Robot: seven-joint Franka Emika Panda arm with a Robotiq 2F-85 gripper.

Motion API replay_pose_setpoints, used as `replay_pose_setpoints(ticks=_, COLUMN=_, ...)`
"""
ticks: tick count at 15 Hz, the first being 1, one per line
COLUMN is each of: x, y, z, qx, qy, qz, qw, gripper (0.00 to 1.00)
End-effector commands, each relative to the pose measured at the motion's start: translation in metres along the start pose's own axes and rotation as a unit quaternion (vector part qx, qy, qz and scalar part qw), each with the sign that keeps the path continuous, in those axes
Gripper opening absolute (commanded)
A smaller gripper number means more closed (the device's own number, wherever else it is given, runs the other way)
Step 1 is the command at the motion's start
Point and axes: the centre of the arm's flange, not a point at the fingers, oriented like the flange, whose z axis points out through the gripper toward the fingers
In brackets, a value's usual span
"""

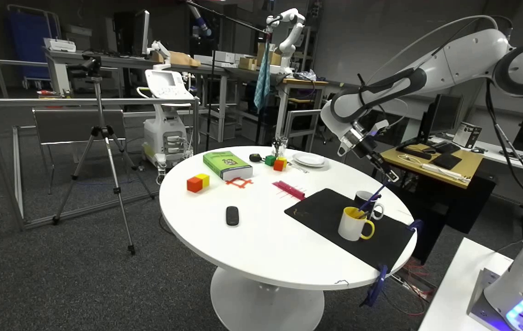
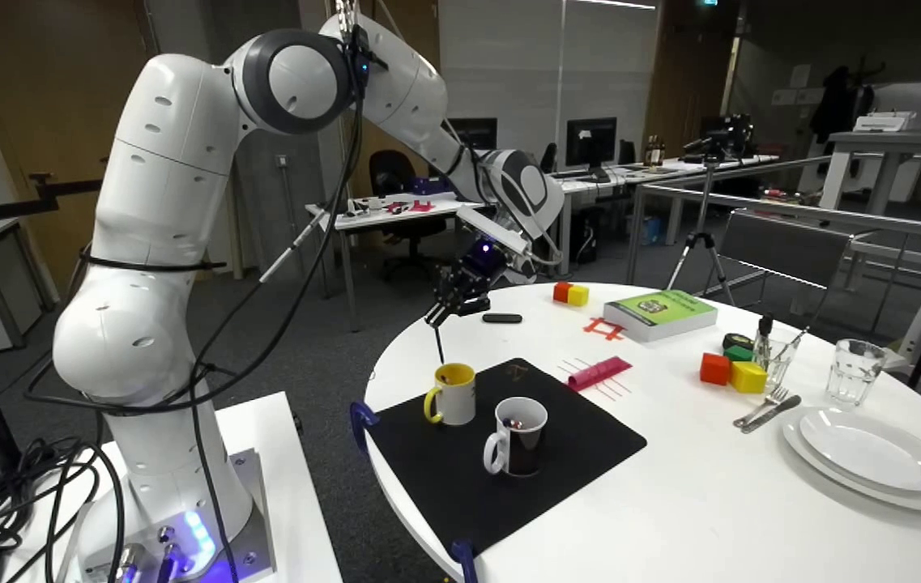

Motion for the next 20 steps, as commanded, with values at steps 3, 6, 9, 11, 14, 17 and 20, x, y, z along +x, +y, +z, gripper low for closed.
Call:
replay_pose_setpoints(ticks=3, x=0.012, y=0.011, z=-0.001, qx=0.002, qy=-0.029, qz=0.024, qw=0.9993, gripper=0.02)
replay_pose_setpoints(ticks=6, x=0.025, y=0.017, z=0.004, qx=0.001, qy=-0.025, qz=0.031, qw=0.9992, gripper=0.02)
replay_pose_setpoints(ticks=9, x=0.037, y=0.023, z=0.007, qx=0.001, qy=-0.018, qz=0.034, qw=0.9993, gripper=0.02)
replay_pose_setpoints(ticks=11, x=0.046, y=0.026, z=0.01, qx=0.003, qy=-0.014, qz=0.034, qw=0.9993, gripper=0.02)
replay_pose_setpoints(ticks=14, x=0.061, y=0.031, z=0.015, qx=0.003, qy=0.001, qz=0.039, qw=0.9992, gripper=0.02)
replay_pose_setpoints(ticks=17, x=0.075, y=0.034, z=0.019, qx=0.003, qy=0.02, qz=0.05, qw=0.9986, gripper=0.02)
replay_pose_setpoints(ticks=20, x=0.083, y=0.036, z=0.022, qx=0.001, qy=0.027, qz=0.057, qw=0.998, gripper=0.02)
